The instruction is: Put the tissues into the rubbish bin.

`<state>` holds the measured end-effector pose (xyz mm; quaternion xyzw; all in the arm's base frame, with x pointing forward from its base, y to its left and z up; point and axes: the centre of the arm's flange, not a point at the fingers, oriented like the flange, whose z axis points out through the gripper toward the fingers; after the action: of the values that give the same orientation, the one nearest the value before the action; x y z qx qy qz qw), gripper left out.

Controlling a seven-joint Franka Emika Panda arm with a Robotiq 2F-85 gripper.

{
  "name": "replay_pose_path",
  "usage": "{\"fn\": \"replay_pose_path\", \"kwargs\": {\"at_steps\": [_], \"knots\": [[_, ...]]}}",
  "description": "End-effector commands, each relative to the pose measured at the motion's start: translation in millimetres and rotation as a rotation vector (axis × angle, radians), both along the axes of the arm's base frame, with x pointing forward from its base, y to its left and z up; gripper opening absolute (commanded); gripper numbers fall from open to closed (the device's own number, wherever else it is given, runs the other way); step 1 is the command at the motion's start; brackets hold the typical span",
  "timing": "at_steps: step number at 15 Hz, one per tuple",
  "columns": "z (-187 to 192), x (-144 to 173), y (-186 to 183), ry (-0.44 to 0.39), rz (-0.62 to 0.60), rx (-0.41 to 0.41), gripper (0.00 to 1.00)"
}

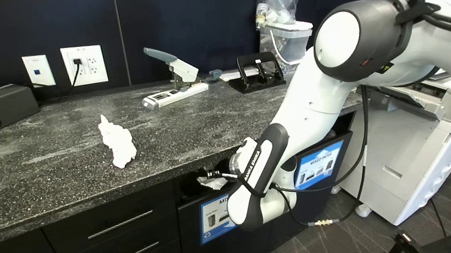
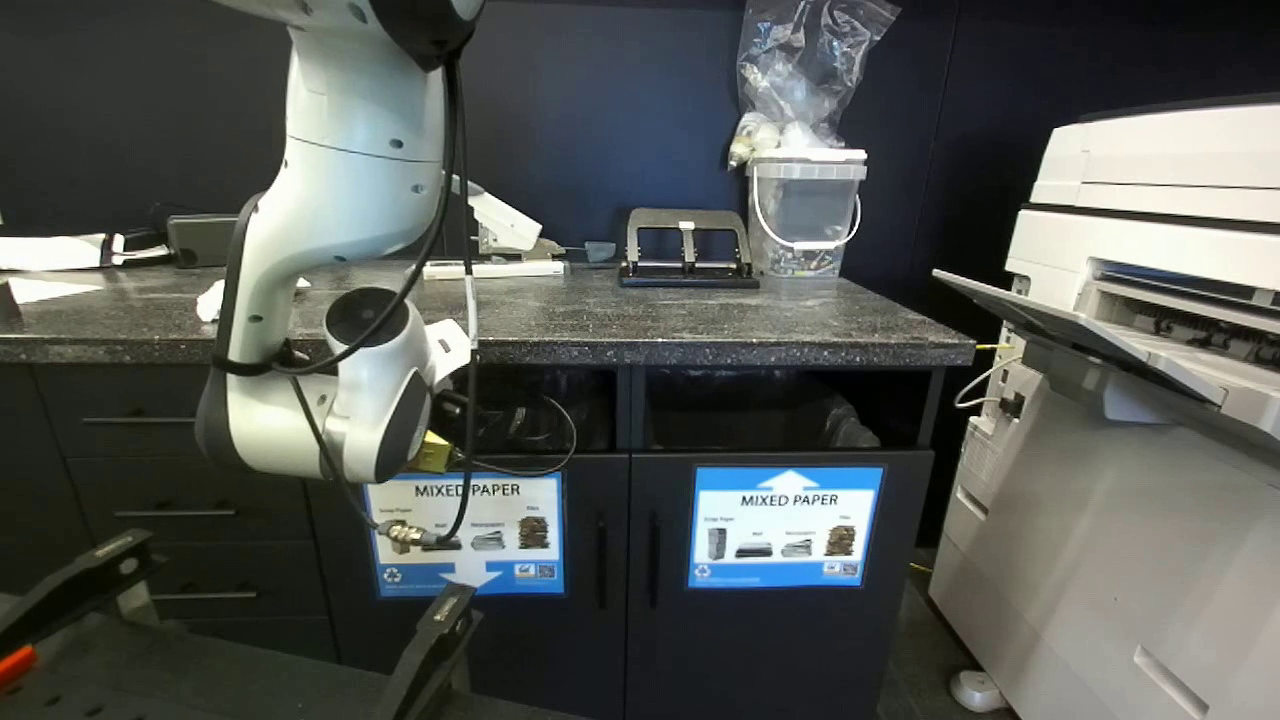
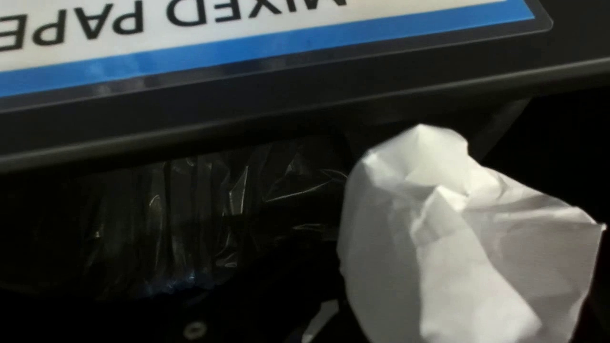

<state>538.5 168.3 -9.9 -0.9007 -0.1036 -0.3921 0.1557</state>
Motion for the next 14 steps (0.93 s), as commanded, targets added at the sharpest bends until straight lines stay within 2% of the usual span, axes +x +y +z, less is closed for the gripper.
{"fn": "replay_pose_path", "kwargs": {"at_steps": [1,11,12,13,14], "knots": [[17.3,33.0,21.3,-0.122,-0.045,0.103,0.11],[-3.9,67.7,23.4,-0.233,-0.137,0.226,0.09],[-5.6,69.9,23.2,-0.238,-0.141,0.227,0.37],[-6.0,71.3,22.7,-0.247,-0.144,0.218,0.37],[-6.0,72.5,21.7,-0.256,-0.147,0.219,0.43]]}}
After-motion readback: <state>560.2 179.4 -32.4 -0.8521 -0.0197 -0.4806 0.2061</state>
